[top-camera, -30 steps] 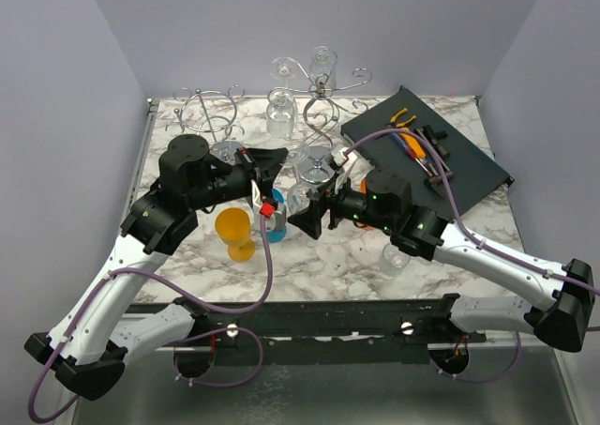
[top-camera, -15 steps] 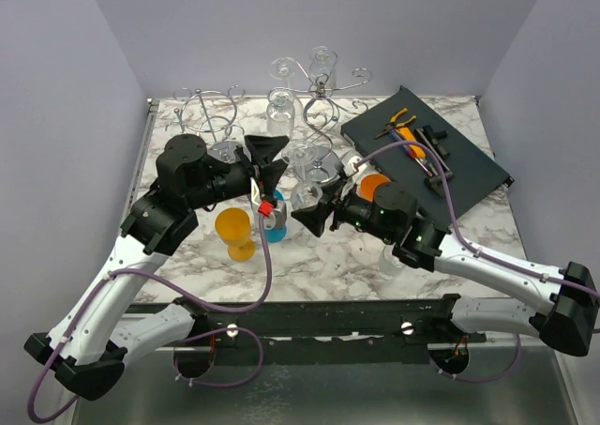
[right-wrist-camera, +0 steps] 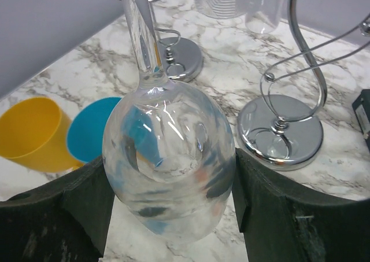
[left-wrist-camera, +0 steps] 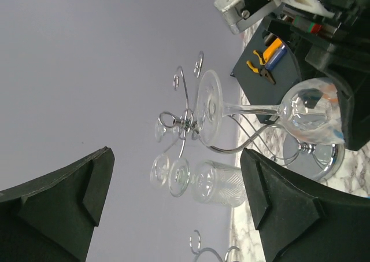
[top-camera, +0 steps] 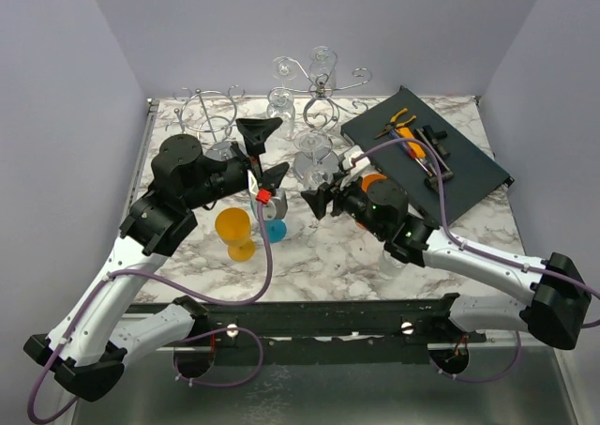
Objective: Place the wine glass upside down on the wine glass rack
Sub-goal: Turn the wine glass upside down at the wine rack.
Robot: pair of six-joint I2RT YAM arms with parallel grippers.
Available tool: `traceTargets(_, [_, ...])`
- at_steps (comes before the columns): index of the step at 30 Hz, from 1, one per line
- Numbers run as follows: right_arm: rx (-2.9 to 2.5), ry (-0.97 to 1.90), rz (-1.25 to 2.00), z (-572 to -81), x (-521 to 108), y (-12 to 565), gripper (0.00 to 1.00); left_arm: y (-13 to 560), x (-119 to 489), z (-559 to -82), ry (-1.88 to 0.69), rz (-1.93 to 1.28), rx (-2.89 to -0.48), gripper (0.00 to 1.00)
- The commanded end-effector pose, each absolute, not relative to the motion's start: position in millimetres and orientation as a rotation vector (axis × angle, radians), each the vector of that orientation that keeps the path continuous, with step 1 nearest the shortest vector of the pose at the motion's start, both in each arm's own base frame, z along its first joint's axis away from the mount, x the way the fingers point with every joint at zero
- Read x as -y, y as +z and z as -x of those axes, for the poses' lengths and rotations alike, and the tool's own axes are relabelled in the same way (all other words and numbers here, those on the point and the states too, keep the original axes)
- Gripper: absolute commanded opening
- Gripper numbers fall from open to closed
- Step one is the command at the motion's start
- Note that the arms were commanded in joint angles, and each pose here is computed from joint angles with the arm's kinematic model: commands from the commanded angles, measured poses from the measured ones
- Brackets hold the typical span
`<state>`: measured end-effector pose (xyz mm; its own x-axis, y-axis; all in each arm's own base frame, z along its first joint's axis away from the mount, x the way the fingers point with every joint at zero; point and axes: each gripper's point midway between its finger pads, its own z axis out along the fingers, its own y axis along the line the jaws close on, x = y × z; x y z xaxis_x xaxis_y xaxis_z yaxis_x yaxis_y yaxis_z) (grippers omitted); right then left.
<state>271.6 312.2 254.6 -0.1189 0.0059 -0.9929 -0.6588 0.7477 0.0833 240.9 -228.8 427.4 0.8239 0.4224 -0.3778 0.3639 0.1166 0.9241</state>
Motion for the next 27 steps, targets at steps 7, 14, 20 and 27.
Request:
traceTargets(7, [-1.492,0.595,0.369,-321,-286,296,0.28,450,209,-242,0.0,-1.307,-0.842,0.99])
traceTargets(14, [-1.495,0.595,0.376,-338,-287,296,0.28,439,204,-240,-0.012,-1.294,-0.885,0.99])
traceTargets(20, [-1.5,0.587,0.382,-356,-290,297,0.27,440,202,-239,-0.046,-1.253,-0.934,0.99])
traceTargets(27, [-1.51,0.592,0.384,-371,-288,296,0.26,436,197,-240,-0.061,-1.219,-0.99,0.99])
